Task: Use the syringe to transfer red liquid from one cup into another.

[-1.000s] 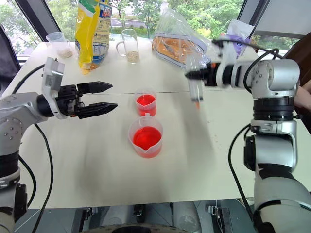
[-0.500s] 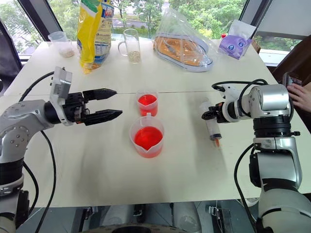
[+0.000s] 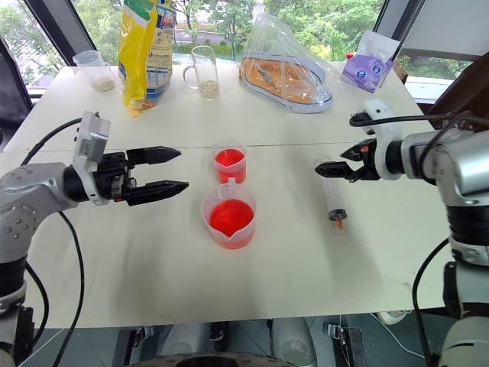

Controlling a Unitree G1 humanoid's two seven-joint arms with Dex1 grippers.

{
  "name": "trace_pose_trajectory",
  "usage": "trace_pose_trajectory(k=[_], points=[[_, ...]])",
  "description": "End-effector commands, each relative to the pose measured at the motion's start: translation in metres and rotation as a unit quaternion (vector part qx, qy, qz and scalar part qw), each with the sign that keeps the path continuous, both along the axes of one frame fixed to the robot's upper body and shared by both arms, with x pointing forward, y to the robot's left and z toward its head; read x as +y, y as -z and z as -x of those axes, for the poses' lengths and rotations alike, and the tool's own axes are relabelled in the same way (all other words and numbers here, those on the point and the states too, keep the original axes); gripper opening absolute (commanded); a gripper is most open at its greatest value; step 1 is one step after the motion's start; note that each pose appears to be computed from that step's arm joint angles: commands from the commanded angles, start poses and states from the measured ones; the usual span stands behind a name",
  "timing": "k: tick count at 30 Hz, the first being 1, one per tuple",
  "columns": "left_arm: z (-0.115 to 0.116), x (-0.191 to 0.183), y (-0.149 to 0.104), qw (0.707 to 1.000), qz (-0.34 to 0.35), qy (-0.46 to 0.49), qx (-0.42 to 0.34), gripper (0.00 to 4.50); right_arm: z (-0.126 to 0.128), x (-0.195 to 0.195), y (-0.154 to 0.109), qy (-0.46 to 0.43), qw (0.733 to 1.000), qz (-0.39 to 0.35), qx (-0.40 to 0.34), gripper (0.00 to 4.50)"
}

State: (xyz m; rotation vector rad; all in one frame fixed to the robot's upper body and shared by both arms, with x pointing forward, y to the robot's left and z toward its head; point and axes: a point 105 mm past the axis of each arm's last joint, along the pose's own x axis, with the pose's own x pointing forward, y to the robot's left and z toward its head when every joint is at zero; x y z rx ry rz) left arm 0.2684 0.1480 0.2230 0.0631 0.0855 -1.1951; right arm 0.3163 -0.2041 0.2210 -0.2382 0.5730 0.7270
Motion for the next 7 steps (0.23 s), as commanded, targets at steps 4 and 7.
trace_pose_trajectory(k=[4, 7], points=[[0.019, 0.012, -0.007, 1.000, -0.022, 0.004, -0.011, 4.50, 0.046, 0.015, -0.029, -0.141, 0.988, 0.020, -0.052, 4.43], [0.022, 0.016, -0.011, 1.000, -0.022, 0.000, -0.010, 4.50, 0.057, 0.016, -0.031, -0.164, 0.985, 0.016, -0.059, 4.43]])
